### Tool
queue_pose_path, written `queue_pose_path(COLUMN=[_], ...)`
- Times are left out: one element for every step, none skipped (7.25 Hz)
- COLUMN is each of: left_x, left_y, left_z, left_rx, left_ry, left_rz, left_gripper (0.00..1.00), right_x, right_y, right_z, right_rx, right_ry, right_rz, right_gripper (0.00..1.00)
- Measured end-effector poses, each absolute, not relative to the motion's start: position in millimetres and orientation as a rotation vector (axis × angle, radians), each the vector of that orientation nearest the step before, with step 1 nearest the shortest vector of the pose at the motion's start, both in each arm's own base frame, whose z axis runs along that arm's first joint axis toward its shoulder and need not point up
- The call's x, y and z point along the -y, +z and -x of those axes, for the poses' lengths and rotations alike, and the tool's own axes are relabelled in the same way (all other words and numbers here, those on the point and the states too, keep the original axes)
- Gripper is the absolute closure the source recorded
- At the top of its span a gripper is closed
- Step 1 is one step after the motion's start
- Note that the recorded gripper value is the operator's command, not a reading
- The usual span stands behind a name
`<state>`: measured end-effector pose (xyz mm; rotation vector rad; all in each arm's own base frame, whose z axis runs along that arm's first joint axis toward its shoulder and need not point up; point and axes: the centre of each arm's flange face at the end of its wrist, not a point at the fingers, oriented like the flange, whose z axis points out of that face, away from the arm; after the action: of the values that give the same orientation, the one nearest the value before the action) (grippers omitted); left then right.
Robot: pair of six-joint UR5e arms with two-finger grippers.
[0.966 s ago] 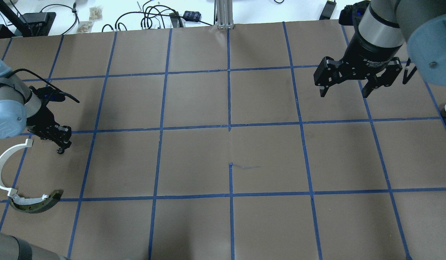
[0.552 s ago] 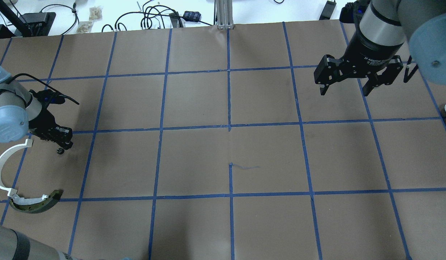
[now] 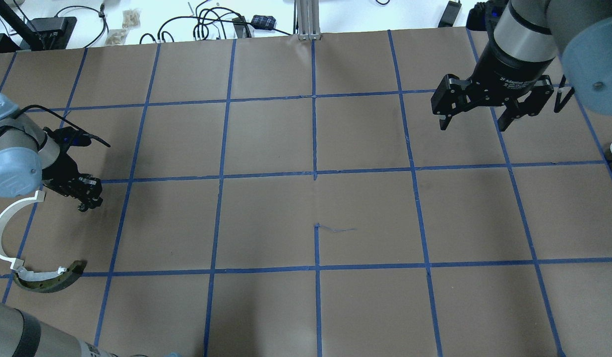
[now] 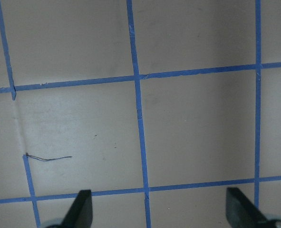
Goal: Place bearing gear from tray to pile
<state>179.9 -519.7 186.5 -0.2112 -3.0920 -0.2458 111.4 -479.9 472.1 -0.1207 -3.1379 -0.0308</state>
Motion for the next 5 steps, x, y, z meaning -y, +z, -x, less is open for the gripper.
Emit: queue_pose_path(left_x=[523,528,533,537,538], left_y=[194,212,232,245,248], left_z=[-178,-168,-147,-123,-111], left_rx=[3.104,3.116,3.119,3.12,3.118], left_ry=[-0.229,-0.209,-0.208,-0.216,-0.228], left_rz=[0.214,0.223,0.204,0.173,0.167], left_gripper=[0.0,0.0,0.0,0.0,0.0], right_x=[480,480,480,480,479], right_y=[472,472,472,473,473], right_z=[-111,-111,-111,-111,-111], right_rx=[3.138,3.138,3.138,3.138,3.138], right_ry=[-0.03,-0.029,-0.03,-0.029,-0.025], right_rz=[0.121,0.121,0.122,0.123,0.124], right_gripper=[0.0,0.0,0.0,0.0,0.0])
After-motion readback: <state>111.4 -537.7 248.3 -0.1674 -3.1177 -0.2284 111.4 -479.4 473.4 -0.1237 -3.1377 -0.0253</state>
